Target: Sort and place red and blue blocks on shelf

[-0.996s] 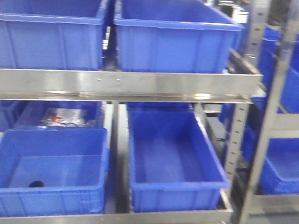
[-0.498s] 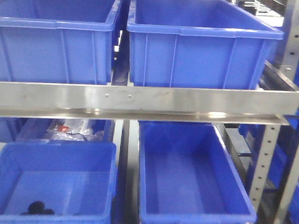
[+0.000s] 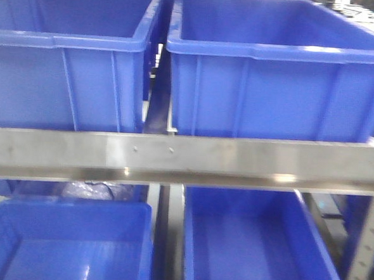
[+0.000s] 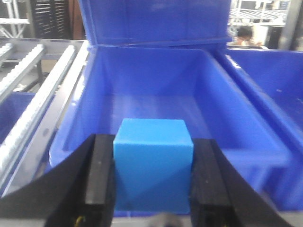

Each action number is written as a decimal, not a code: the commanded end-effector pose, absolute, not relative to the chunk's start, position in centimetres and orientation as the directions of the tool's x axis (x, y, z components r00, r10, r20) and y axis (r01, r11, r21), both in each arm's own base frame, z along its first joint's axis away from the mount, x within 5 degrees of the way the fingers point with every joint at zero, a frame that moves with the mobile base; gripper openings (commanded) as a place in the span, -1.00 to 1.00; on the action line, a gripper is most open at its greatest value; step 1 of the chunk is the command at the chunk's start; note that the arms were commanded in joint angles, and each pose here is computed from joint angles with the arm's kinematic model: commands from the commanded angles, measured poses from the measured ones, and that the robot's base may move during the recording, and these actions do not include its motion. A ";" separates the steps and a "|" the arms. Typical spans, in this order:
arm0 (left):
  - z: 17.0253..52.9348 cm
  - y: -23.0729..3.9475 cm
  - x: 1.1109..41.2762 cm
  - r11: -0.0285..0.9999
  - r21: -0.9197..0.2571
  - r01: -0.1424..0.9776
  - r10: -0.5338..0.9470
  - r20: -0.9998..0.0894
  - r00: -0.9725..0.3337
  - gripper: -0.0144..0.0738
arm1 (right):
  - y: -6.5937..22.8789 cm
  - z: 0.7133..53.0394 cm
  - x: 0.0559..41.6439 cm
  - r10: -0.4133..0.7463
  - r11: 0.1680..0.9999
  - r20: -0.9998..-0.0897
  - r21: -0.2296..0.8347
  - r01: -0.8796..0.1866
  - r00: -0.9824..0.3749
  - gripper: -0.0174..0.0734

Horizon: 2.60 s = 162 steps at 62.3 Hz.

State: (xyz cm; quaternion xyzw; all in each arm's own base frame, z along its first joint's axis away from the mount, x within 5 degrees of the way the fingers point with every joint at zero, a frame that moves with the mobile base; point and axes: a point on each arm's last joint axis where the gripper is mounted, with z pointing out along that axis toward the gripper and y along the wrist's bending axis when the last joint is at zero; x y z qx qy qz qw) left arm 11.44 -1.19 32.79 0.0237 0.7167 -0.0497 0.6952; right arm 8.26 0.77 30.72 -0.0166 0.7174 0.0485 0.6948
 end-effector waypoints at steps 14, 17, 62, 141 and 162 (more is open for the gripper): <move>34.7 -1.2 11.3 0.993 -0.053 0.109 -0.064 -0.994 0.092 -0.39 | 0.7 32.4 8.2 0.054 0.995 -0.996 0.048 -0.085 0.074 -0.52; 34.7 -1.2 11.3 0.993 -0.053 0.109 -0.064 -0.994 0.092 -0.39 | 0.7 32.4 8.2 0.054 0.995 -0.996 0.048 -0.085 0.074 -0.52; 34.7 -1.2 11.3 0.993 -0.053 0.109 -0.064 -0.994 0.092 -0.39 | 0.7 32.4 8.2 0.054 0.995 -0.996 0.048 -0.085 0.074 -0.52; 34.7 -1.2 11.3 0.993 -0.053 0.109 -0.064 -0.994 0.092 -0.39 | 0.7 32.4 8.2 0.054 0.995 -0.996 0.048 -0.085 0.074 -0.52; 34.7 -1.2 11.3 0.993 -0.053 0.109 -0.064 -0.994 0.092 -0.39 | 0.7 32.4 8.2 0.054 0.995 -0.996 0.048 -0.085 0.074 -0.52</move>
